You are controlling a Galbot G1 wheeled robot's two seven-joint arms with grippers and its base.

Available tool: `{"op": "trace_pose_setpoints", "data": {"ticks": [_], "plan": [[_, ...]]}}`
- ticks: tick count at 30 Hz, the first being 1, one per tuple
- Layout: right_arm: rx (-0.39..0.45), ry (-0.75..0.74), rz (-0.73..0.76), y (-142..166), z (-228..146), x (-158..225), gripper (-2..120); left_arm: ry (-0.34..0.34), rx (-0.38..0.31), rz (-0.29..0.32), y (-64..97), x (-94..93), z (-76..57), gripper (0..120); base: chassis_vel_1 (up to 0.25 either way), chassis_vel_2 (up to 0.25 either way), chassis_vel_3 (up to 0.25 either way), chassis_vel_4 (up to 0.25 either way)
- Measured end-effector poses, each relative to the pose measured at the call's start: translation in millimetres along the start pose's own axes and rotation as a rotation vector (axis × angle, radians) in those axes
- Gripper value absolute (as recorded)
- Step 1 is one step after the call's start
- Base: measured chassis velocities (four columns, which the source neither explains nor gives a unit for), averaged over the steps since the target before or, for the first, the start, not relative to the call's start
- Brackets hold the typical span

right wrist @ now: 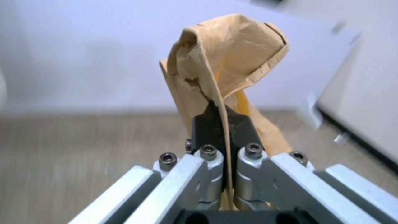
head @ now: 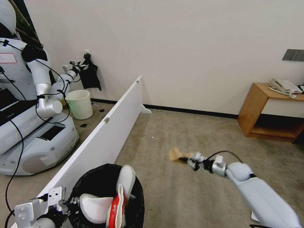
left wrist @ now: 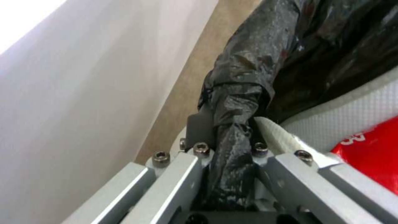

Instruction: Pick up the trash bin, then pick up the garbage from the floor and place it into the trash bin.

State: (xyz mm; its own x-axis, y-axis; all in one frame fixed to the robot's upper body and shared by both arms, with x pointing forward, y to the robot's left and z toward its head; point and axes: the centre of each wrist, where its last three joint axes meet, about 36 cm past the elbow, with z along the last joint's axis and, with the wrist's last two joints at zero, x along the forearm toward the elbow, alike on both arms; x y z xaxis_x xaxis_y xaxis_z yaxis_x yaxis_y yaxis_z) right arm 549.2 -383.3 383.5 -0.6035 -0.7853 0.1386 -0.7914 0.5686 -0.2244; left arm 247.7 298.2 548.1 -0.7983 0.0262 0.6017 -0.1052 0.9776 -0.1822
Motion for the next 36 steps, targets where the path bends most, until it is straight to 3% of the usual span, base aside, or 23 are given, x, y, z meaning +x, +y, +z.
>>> {"op": "trace_pose_setpoints", "data": {"ticks": [8, 10, 11, 14, 21, 22, 26, 28, 36], "plan": [[-0.072, -0.165, 0.059, 7.8, -41.8, 9.5, 0, -0.011, -0.016, 0.021, -0.4, -0.6, -6.9, 1, 0.000, 0.000, 0.000, 0.000], [-0.177, -0.368, 0.046, 22.7, -87.3, 2.1, 0, -0.029, -0.035, 0.045, -3.1, -2.0, -14.1, 1, 0.000, 0.000, 0.000, 0.000], [-0.177, -0.368, 0.046, 22.7, -87.3, 2.1, 0, -0.029, -0.035, 0.045, -3.1, -2.0, -14.1, 1, 0.000, 0.000, 0.000, 0.000], [-0.266, -0.541, -0.038, 41.5, -136.5, -6.7, 0, -0.050, -0.052, 0.076, -5.8, -3.0, -23.6, 1, 0.000, 0.000, 0.000, 0.000], [-0.385, -0.669, -0.161, 63.3, -178.9, -17.5, 0, -0.065, -0.059, 0.105, -8.3, -4.6, -31.2, 1, 0.000, 0.000, 0.000, 0.000], [-0.453, -0.716, -0.236, 77.4, -200.1, -27.0, 0, -0.069, -0.058, 0.114, -8.3, -8.0, -34.6, 1, 0.000, 0.000, 0.000, 0.000], [-0.478, -0.741, -0.304, 89.6, -214.9, -38.5, 0, -0.068, -0.060, 0.121, -8.3, -10.5, -36.2, 1, 0.000, 0.000, 0.000, 0.000], [-0.519, -0.759, -0.398, 110.6, -230.9, -57.0, 0, -0.069, -0.066, 0.119, -7.3, -12.7, -38.2, 1, 0.000, 0.000, 0.000, 0.000], [-0.565, -0.715, -0.560, 152.7, -236.6, -94.8, 0, -0.070, -0.063, 0.114, -5.9, -11.5, -38.0, 1, 0.000, 0.000, 0.000, 0.000]]}}
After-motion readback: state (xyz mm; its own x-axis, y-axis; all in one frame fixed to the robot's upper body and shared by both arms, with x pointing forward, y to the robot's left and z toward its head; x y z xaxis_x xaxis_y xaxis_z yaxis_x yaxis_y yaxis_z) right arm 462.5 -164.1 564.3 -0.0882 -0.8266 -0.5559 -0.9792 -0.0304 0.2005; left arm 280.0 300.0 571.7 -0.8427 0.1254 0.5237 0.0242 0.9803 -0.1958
